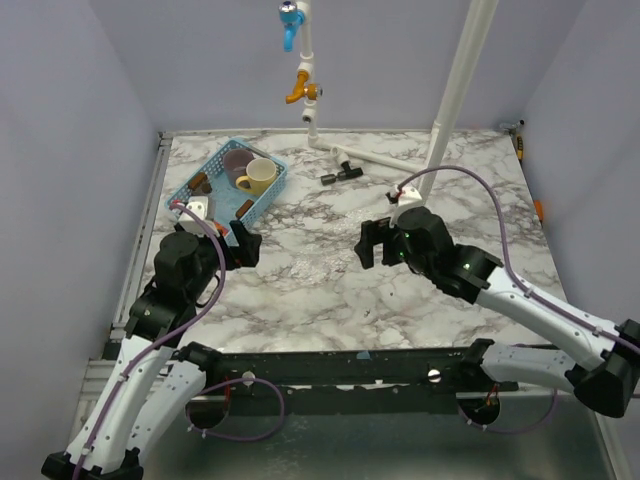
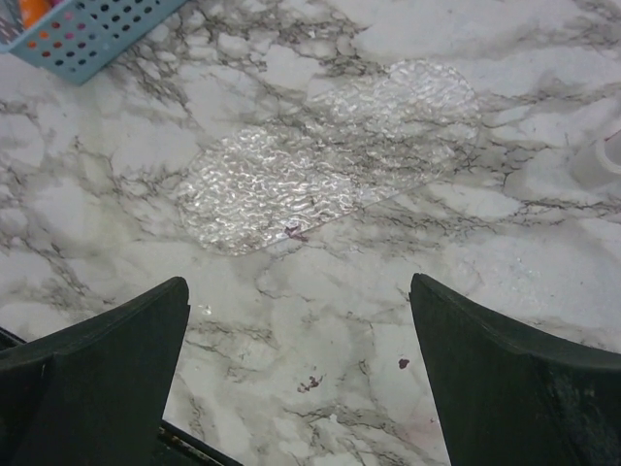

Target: Prepare toiletry sets of a toothbrush and toothpaste on the tray

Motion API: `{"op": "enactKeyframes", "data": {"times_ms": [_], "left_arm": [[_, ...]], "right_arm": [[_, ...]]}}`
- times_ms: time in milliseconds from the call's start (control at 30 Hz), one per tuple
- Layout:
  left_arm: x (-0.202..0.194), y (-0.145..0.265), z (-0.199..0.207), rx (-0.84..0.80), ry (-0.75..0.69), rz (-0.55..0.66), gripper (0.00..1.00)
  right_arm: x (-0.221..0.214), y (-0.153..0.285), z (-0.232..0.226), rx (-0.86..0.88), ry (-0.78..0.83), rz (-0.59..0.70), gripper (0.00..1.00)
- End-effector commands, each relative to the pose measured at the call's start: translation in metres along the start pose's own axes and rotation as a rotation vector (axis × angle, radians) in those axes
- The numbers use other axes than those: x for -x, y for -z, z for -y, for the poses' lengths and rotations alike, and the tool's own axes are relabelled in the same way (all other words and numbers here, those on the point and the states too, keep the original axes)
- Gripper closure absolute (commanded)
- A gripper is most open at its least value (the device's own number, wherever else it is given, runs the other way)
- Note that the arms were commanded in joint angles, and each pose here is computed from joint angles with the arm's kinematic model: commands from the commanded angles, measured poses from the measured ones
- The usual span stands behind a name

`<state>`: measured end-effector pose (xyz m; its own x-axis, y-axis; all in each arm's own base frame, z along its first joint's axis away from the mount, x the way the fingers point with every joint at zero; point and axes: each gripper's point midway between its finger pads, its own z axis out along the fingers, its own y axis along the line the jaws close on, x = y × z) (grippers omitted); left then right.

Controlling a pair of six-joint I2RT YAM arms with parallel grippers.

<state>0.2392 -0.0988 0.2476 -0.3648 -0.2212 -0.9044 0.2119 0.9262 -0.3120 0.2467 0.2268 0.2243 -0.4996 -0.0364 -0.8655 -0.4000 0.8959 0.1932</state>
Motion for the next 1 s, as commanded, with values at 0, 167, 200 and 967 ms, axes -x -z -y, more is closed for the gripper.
{"op": "enactKeyframes", "data": {"times_ms": [0, 167, 200, 967], "left_arm": [[0.007, 0.006, -0.016, 0.091, 0.021, 0.036, 0.01], [0.008, 0.007, -0.020, 0.117, 0.019, 0.044, 0.01], [0.009, 0.008, -0.021, 0.118, 0.019, 0.046, 0.01], [0.012, 0.015, -0.024, 0.132, 0.017, 0.074, 0.01]], "right_arm": [[-0.003, -0.022, -0.014, 0.032, 0.029, -0.034, 0.02], [-0.010, -0.056, -0.019, 0.004, 0.049, -0.076, 0.02], [-0.011, -0.062, -0.021, 0.001, 0.052, -0.082, 0.02], [-0.026, -0.220, -0.011, -0.075, 0.131, -0.198, 0.08]]}}
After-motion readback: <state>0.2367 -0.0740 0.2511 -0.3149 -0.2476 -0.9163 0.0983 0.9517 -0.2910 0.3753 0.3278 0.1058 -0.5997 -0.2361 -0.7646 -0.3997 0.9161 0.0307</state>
